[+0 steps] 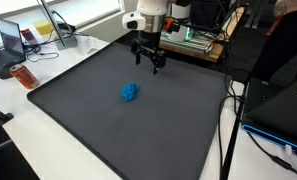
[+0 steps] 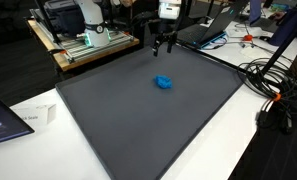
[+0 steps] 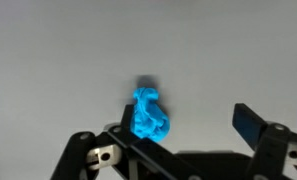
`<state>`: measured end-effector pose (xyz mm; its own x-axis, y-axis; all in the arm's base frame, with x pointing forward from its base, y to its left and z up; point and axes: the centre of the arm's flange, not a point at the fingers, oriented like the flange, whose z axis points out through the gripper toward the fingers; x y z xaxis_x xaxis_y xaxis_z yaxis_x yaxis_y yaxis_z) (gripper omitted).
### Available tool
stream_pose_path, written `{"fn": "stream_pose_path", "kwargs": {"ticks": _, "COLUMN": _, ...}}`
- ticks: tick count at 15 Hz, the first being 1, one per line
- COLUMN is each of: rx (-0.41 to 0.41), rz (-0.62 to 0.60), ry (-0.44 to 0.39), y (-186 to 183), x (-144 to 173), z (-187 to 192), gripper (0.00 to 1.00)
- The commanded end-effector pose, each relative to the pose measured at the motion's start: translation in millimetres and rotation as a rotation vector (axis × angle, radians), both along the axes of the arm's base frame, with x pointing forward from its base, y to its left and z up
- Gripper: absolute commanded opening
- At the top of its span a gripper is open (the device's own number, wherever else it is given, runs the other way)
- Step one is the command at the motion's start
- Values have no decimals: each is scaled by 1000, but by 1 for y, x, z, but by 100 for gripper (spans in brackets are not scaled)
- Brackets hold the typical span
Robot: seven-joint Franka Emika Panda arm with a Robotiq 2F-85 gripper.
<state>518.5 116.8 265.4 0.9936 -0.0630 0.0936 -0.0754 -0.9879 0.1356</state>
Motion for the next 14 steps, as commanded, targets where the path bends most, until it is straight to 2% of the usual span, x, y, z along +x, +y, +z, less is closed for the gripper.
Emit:
{"fn": "stream_pose_path", "kwargs": {"ticks": 1, "rx": -7, "rz": 13, "ry": 12, "y": 5, "x": 5, "z": 2, "gripper": 100}}
{"fn": "stream_pose_path", "kwargs": {"ticks": 6, "rx": -75, "rz": -5, "ry": 28, "y": 29, "x": 23, "z": 6, "gripper": 100}}
{"fn": "stream_pose_path", "kwargs": {"ticks": 10, "rx": -143, "rz": -36, "ry": 90, "y": 49, "x": 50, "z": 7, "gripper": 100}}
{"fn": "stream_pose_path", "kwargs": {"ticks": 14, "rx": -218, "rz": -71, "ry": 104, "y": 67, "x": 79, "z": 1, "gripper": 100}}
